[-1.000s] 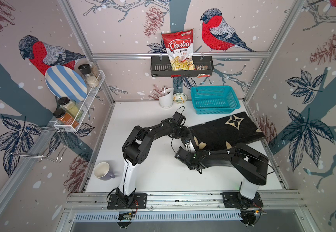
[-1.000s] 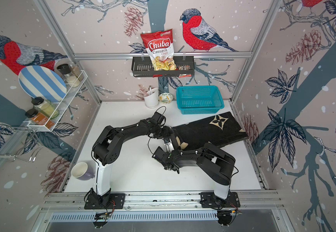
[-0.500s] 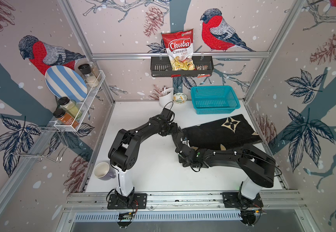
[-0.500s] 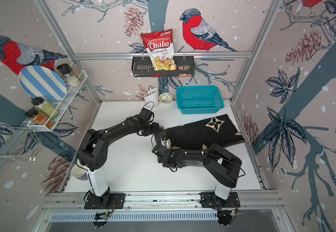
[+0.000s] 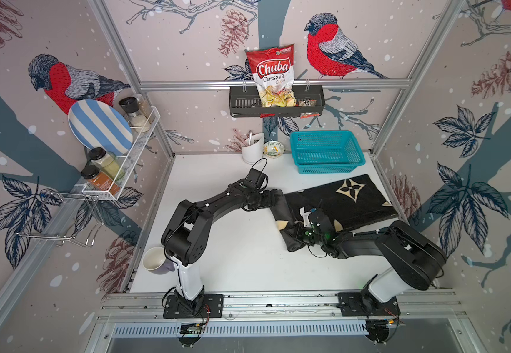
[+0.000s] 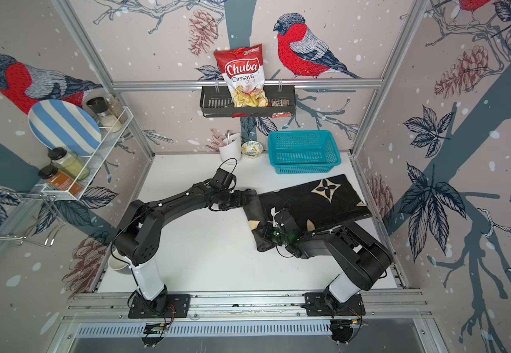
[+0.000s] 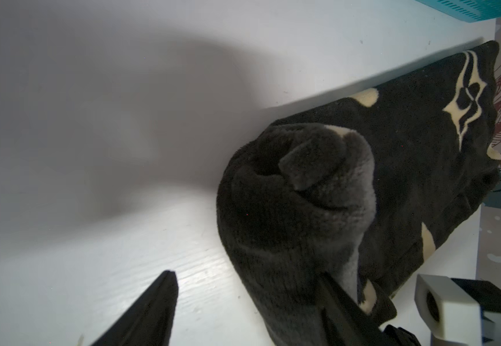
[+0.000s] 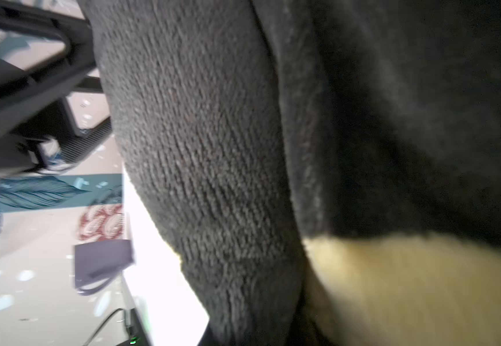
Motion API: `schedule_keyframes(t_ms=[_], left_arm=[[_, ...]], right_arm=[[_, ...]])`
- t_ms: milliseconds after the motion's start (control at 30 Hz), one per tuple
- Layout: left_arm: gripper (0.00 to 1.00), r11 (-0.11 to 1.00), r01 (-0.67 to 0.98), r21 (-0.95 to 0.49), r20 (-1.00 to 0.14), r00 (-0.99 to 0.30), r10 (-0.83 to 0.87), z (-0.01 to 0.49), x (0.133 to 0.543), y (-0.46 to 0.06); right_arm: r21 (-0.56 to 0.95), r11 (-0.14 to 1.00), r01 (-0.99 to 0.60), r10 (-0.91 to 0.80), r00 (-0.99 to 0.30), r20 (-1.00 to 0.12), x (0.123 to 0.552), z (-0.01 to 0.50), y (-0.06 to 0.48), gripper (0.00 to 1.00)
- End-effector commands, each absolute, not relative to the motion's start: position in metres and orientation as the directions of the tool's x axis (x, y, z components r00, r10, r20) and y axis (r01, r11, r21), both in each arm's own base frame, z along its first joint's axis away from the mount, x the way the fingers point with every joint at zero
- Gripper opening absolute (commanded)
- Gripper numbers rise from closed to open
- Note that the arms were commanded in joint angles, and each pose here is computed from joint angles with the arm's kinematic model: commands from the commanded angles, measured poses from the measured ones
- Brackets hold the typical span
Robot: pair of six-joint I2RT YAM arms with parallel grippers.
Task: Roll up the pillowcase
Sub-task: Roll the pillowcase at the center of the board.
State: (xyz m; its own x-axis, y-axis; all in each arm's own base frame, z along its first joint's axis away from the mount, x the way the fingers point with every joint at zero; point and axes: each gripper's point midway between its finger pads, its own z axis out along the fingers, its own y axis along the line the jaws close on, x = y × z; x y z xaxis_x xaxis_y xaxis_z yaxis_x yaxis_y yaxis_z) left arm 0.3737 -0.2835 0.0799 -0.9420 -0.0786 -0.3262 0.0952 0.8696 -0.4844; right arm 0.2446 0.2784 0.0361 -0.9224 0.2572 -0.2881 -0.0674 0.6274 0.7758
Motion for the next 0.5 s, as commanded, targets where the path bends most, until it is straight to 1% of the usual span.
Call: schedule_keyframes(t_ms=[0, 100, 200, 233, 333, 367, 433, 467], left_arm=[[0.74, 0.841, 0.112, -0.529, -0.328, -0.941, -0.081, 0.079, 0.381, -0.303], [0.71, 0.856, 0.096, -0.507, -0.301, -0.951, -0.072, 0.063, 0.385, -0.31], [0.64, 0.87, 0.074, -0.487, -0.273, -0.959, -0.071, 0.047, 0.388, -0.314], [0.62, 0.876, 0.067, -0.478, -0.263, -0.962, -0.07, 0.042, 0.389, -0.315], [0.58, 0.896, 0.052, -0.441, -0.252, -0.965, -0.068, 0.033, 0.388, -0.314], [0.57, 0.899, 0.049, -0.436, -0.25, -0.966, -0.068, 0.031, 0.388, -0.313], [0.56, 0.902, 0.045, -0.43, -0.243, -0.968, -0.068, 0.028, 0.387, -0.312], [0.56, 0.902, 0.044, -0.429, -0.242, -0.968, -0.068, 0.027, 0.387, -0.312]], right_arm=[[0.823, 0.568, -0.017, 0.264, -0.943, -0.202, 0.239, 0.038, 0.275, 0.0], [0.829, 0.559, -0.011, 0.264, -0.946, -0.19, 0.243, 0.038, 0.269, 0.02], [0.828, 0.56, -0.006, 0.264, -0.946, -0.185, 0.246, 0.037, 0.263, 0.1], [0.824, 0.566, -0.007, 0.267, -0.945, -0.191, 0.248, 0.037, 0.261, 0.18], [0.779, 0.627, -0.017, 0.276, -0.93, -0.242, 0.253, 0.039, 0.252, 0.48], [0.746, 0.666, -0.019, 0.274, -0.924, -0.267, 0.256, 0.039, 0.246, 0.62], [0.663, 0.748, -0.025, 0.263, -0.906, -0.332, 0.262, 0.04, 0.234, 0.74], [0.602, 0.798, -0.025, 0.252, -0.894, -0.371, 0.265, 0.042, 0.226, 0.77]])
